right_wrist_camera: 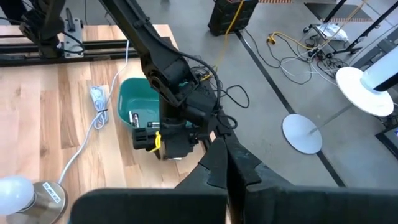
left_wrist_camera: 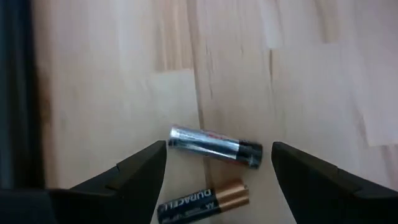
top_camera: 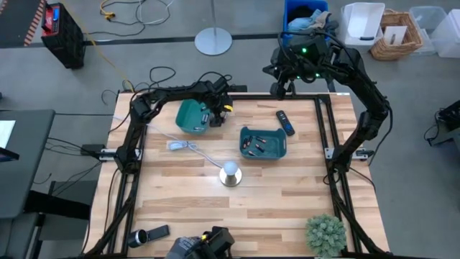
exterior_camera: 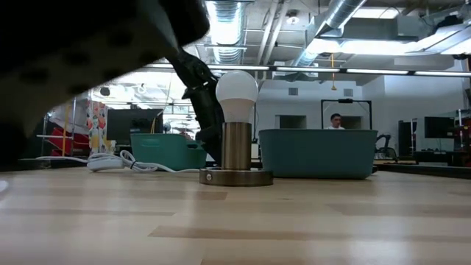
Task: Sort batteries
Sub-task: Put the silver battery into the green bin
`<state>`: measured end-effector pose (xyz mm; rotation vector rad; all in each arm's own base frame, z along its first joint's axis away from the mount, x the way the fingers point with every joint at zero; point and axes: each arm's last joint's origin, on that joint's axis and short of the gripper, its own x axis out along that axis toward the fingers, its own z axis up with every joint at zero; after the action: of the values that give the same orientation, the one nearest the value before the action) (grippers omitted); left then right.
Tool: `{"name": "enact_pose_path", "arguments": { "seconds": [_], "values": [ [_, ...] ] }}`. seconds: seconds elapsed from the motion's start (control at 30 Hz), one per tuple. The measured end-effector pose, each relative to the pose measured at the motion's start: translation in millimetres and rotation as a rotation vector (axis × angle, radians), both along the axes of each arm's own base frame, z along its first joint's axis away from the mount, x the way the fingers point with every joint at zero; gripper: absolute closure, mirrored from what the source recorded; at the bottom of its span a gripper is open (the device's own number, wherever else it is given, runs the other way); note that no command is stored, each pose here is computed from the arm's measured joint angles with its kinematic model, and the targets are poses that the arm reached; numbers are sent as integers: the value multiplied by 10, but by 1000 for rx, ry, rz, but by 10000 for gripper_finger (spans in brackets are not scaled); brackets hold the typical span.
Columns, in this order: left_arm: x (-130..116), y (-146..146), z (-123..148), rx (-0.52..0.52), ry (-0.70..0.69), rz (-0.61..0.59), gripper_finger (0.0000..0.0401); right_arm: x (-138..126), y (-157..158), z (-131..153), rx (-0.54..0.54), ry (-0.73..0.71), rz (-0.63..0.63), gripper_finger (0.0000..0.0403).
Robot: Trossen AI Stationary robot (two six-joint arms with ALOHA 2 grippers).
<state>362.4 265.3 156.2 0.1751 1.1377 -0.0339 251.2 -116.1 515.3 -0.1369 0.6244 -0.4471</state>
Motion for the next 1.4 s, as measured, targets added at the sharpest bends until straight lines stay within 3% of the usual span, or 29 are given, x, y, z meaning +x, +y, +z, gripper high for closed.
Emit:
{"name": "enact_pose_path", "arguments": {
  "seconds": [0.27, 0.63, 1.1, 1.4],
  "values": [
    [45, 37, -32, 16, -41, 18, 114, -4, 2, -7, 5, 7, 0, 394],
    [-22, 47, -55, 8, 17, 26, 114, -5, 3, -9, 7, 8, -1, 394],
    [-1, 26, -56, 51, 23, -55, 115, -8, 5, -14, 18, 9, -7, 394],
    [-1, 21, -58, 61, 26, -85, 145, -13, 7, -22, 27, 15, -11, 394]
  ]
}}
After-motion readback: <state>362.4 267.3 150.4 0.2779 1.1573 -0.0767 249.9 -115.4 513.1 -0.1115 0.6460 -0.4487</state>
